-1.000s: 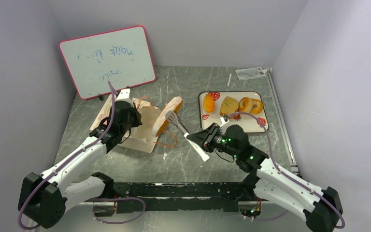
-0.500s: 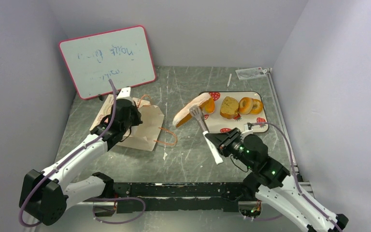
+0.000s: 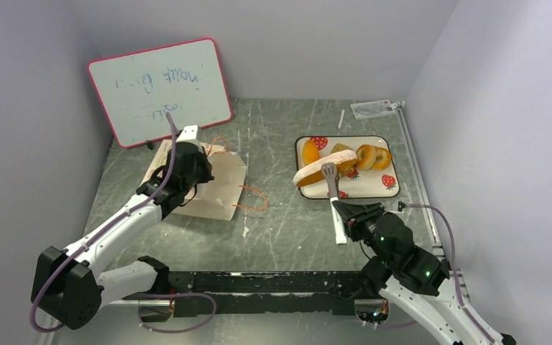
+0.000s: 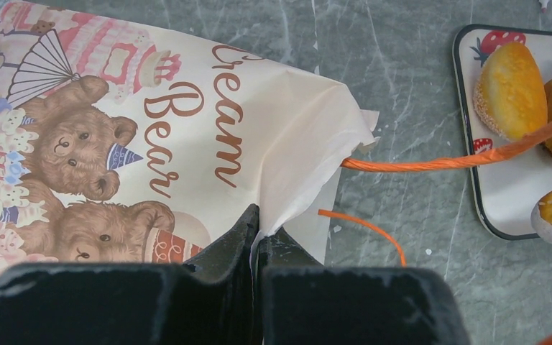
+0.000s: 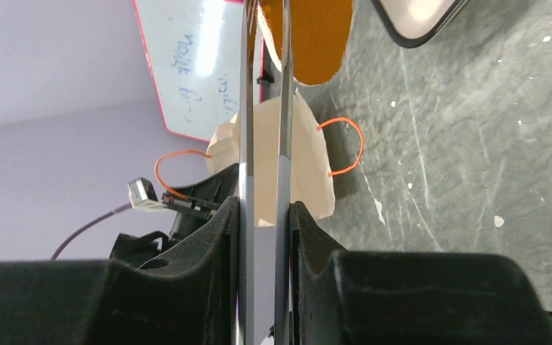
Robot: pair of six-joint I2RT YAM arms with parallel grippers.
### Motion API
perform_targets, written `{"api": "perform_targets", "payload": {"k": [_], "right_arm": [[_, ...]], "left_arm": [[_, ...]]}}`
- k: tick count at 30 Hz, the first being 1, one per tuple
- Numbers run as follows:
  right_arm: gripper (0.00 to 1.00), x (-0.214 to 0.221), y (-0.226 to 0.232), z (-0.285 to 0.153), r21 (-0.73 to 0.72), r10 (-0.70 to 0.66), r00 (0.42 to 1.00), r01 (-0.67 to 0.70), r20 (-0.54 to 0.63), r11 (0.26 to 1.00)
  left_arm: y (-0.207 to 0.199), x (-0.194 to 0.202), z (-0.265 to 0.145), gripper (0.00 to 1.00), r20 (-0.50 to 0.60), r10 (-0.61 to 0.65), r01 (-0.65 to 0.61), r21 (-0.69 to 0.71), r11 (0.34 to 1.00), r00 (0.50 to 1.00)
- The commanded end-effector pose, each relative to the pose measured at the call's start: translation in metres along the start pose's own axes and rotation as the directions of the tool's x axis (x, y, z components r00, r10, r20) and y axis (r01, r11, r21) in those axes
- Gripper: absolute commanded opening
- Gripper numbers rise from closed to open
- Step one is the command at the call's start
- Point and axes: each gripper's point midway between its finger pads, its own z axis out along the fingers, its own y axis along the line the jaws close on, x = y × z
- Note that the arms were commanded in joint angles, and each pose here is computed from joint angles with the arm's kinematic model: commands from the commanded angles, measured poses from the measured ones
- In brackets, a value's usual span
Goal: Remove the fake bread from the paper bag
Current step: Place the fake bread in the container.
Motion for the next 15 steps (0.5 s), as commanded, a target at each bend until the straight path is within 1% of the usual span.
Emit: {"api": "perform_targets", "payload": {"k": [1, 4, 15], "right_arm": [[0.00, -0.026, 0.010, -0.008, -0.043, 0.112, 0.987, -0.108, 0.112, 0.993], [0.00, -0.030, 0.005, -0.006, -0.031, 0.136, 0.981, -0.132, 0.140, 0.991], [0.00, -0.029, -0.008, 0.004, 0.011, 0.190, 0.969, -0.194, 0.160, 0.981]], "left_arm": [[-0.018, -0.016, -0.002, 0.07, 0.025, 0.012, -0.013, 0.065, 0.998, 1.000], [-0.021, -0.015, -0.002, 0.07, 0.022, 0.009, -0.011, 0.085, 0.996, 1.000], [-0.031, -0.019, 0.001, 0.07, 0.025, 0.040, -0.043, 0.127, 0.991, 0.999]]}}
